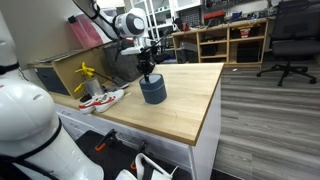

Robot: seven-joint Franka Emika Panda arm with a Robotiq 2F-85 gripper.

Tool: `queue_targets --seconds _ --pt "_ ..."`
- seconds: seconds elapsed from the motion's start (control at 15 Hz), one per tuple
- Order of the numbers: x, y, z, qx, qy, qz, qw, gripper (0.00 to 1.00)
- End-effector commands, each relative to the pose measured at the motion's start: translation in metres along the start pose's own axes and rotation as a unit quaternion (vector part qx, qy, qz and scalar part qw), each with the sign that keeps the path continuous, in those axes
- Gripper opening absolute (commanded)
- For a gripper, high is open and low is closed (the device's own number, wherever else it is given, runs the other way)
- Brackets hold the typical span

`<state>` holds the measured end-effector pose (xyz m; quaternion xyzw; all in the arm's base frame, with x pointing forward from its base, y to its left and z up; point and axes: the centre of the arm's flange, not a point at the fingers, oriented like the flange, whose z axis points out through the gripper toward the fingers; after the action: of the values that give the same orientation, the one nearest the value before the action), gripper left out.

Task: Open the lid of the blue bin

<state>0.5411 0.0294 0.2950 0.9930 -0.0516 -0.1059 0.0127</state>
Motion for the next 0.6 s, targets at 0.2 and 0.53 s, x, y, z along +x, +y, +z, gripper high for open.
queue_targets --seconds 0.2,0.53 --pt "-0.0055 0.0029 0.0274 -0.019 -0.002 -0.005 0.9998 0.00" --pt "-0.0088 -0.0066 0.0233 -0.025 0.000 -0.014 0.9996 0.00"
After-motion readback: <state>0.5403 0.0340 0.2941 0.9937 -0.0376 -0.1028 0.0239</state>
